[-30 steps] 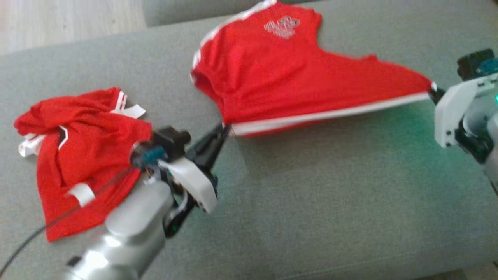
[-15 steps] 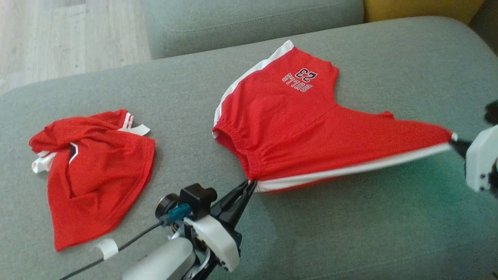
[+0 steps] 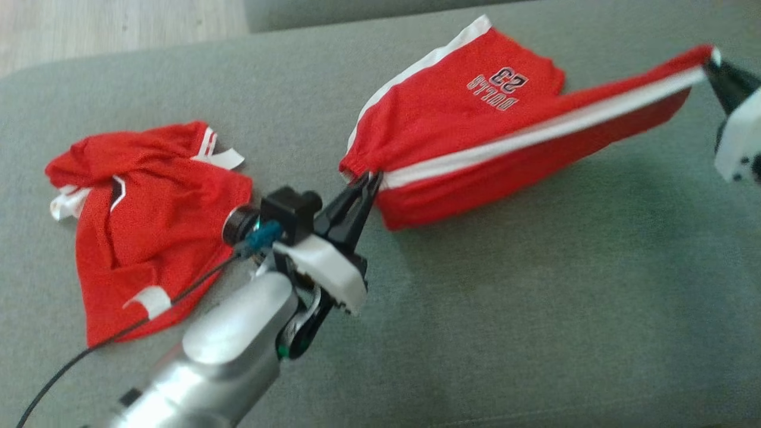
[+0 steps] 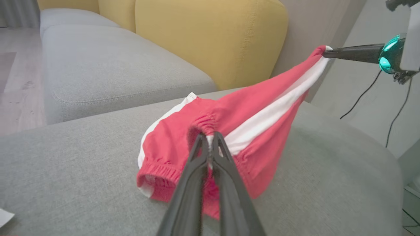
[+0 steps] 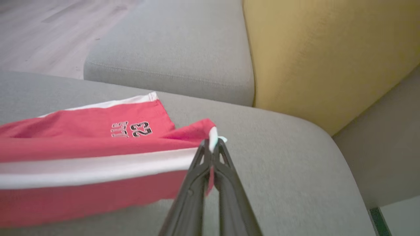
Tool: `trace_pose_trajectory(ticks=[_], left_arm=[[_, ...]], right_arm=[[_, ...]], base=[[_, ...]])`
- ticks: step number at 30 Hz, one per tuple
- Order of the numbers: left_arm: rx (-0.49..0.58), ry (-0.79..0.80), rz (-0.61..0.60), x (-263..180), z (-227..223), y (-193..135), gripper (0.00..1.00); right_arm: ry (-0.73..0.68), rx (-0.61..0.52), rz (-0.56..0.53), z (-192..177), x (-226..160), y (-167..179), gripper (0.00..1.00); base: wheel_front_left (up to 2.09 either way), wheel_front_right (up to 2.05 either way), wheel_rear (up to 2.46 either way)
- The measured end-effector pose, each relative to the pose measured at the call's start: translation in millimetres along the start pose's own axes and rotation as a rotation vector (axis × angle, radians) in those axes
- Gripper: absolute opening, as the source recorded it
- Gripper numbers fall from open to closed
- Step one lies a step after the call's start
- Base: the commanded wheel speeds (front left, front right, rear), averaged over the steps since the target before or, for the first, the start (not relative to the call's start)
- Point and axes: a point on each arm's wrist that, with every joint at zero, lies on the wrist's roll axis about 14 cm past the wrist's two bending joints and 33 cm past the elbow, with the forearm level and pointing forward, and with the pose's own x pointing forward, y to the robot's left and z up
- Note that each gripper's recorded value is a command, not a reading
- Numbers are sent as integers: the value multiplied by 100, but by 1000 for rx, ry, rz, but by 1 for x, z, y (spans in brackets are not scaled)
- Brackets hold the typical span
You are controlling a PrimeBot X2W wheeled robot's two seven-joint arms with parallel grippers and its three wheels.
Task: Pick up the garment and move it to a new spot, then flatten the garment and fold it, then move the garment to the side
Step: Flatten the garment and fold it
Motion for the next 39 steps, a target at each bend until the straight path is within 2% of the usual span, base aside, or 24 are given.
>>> trace_pose_trajectory(ticks=[5, 12, 25, 39], left_arm=[[-16, -8, 34, 14, 1, 19, 0], [-37, -10, 76, 29, -4, 47, 0], [-72, 16, 142, 44, -26, 93, 0], [-75, 47, 182, 48, -45, 120, 0]], right_arm=[[-55, -43, 10, 25, 33, 15, 0], [-74, -109, 33, 40, 82, 40, 0], [-35, -166, 89, 31, 164, 79, 0], [12, -161, 88, 12, 208, 89, 0]], base=[[0, 0, 0], [0, 0, 0], [0, 0, 0], [0, 0, 0]])
